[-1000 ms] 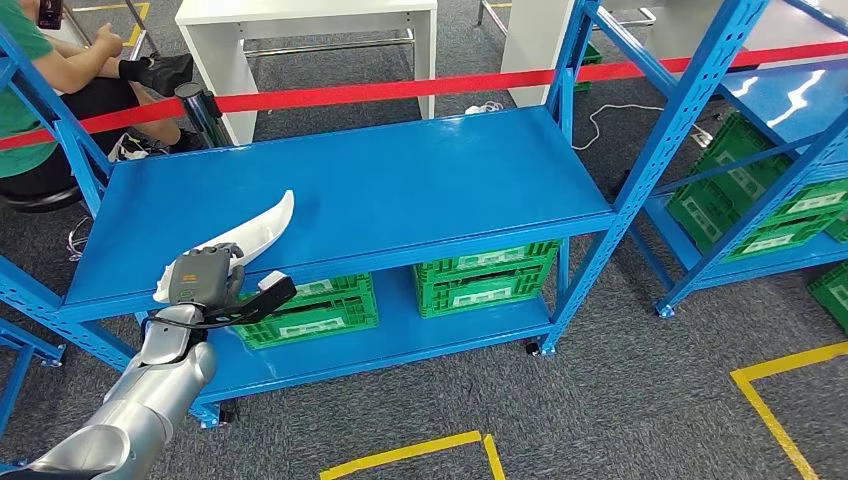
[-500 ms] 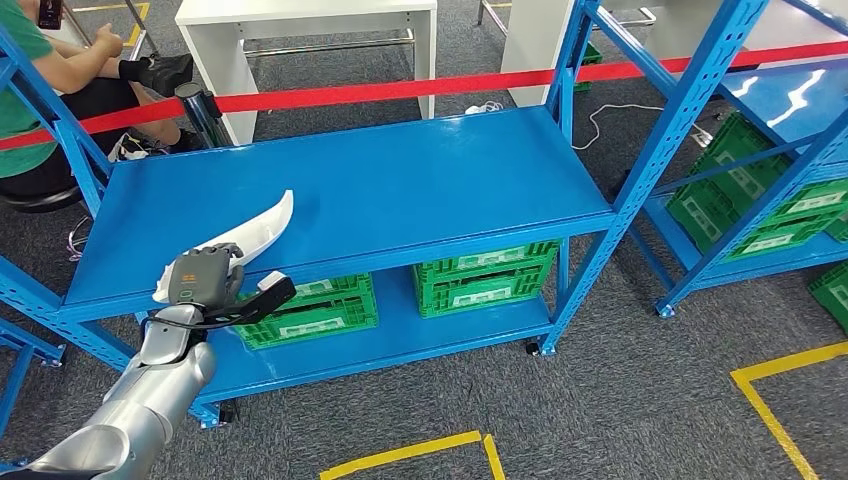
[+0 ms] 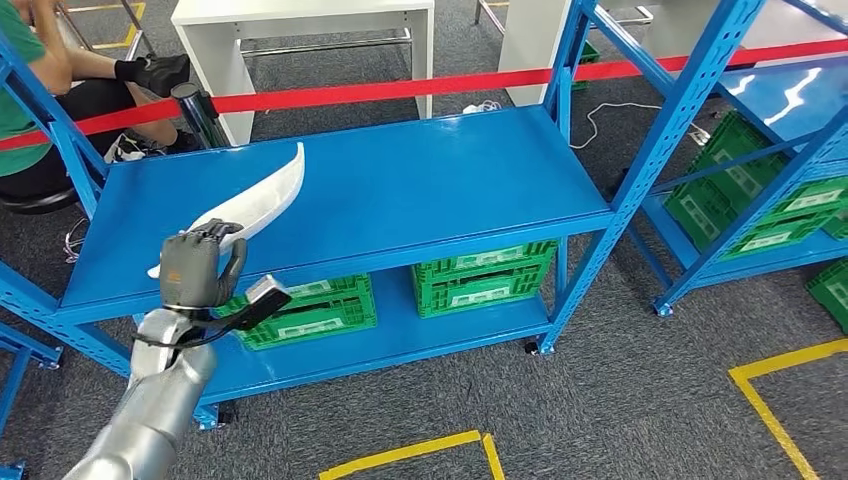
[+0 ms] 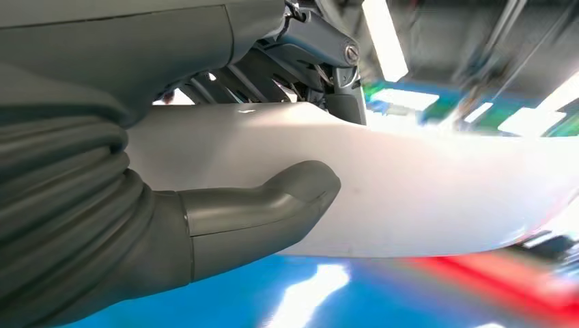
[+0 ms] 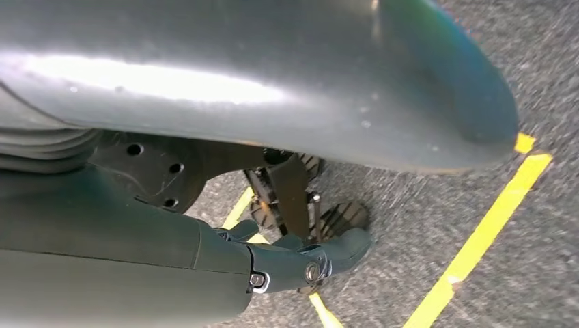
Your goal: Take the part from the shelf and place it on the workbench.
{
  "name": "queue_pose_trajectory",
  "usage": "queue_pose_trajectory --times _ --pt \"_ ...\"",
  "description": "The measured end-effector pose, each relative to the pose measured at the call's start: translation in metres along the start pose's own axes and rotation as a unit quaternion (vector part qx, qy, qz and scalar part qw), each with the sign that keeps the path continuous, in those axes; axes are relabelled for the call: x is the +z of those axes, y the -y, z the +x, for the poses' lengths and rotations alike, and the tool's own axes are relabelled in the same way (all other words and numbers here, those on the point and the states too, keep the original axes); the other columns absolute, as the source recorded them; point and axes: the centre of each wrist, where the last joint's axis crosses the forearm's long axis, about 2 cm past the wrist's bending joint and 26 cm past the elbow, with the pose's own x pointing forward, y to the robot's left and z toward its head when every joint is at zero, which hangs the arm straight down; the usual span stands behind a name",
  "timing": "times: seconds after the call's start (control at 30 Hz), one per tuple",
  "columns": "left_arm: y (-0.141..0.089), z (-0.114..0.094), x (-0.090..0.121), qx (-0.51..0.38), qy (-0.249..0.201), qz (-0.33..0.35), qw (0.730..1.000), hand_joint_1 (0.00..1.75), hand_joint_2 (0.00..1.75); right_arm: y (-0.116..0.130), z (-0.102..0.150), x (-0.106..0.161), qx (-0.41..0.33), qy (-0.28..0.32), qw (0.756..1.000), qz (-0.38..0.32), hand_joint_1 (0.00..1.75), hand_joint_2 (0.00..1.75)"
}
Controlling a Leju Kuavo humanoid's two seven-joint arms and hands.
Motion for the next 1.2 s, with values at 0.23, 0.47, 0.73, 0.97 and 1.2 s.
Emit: queue_pose_trajectory --times 0.23,0.47,0.73,0.97,1.2 --pt "-0.04 0.059 0.016 0.111 0.034 0.125 0.985 1.75 1.75 0.004 -0.002 0.001 0.008 -0.006 1.0 -0.002 0.0 0.0" --pt "-0.051 0.071 0.022 0.12 0.059 0.152 0.979 1.75 1.75 0.004 -0.001 0.0 0.008 -0.005 1.0 -0.003 0.0 0.0" --pt "-0.057 0.075 0.02 0.12 0.071 0.164 0.977 1.75 1.75 0.004 0.0 0.0 0.009 -0.004 1.0 -0.003 0.0 0.0" --pt "-0.055 0.078 0.039 0.123 0.071 0.154 0.978 1.75 1.75 0.005 0.0 0.0 0.014 -0.001 1.0 0.007 0.0 0.0" --pt "-0.057 0.077 0.046 0.128 0.071 0.157 0.977 1.75 1.75 0.003 0.001 0.0 0.027 -0.001 1.0 0.004 0.0 0.0"
